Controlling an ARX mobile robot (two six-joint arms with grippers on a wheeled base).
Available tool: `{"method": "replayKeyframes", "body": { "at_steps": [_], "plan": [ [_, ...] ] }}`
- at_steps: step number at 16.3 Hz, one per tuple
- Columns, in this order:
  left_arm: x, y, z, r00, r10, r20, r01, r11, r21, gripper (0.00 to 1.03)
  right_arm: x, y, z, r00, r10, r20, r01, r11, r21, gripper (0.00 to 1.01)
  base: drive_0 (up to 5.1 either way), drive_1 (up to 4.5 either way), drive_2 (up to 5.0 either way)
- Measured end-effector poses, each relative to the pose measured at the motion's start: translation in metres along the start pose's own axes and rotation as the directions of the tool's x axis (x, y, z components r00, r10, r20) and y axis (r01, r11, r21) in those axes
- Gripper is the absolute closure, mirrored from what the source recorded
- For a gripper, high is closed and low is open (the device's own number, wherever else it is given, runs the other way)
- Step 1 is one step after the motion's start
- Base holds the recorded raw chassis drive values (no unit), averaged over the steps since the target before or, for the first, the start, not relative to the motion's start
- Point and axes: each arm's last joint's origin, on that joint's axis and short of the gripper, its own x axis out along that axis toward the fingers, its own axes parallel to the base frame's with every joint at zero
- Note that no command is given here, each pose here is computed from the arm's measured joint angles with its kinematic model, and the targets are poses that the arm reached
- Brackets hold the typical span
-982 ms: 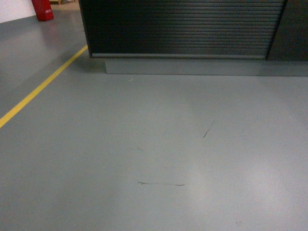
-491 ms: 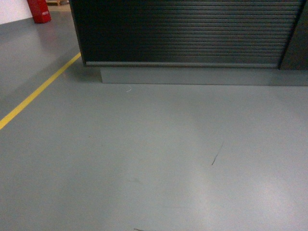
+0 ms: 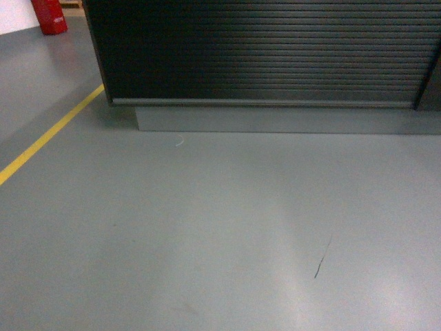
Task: Place dark red mango on scale at checkout
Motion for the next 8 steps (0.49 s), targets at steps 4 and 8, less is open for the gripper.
{"method": "replayKeyframes", "body": {
  "at_steps": [4,8],
  "plan": [
    [0.0000,0.0000,0.0001,1.000,0.000,0.001,0.000,1.0000,0.000,0.05,0.0000,0.0000,-0.0002,1.000,-0.001,-0.002,0.001,1.0000,0.000,0.03,0.0,2.17,-2.2],
    [0.0000,0.0000,0.0003,1.000,0.000,0.003,0.000,1.0000,0.000,0.05,0.0000,0.0000,0.0001,1.000,-0.001,0.001,0.001,1.0000,0.000,0.03,0.0,4.35,-4.3]
  ]
}}
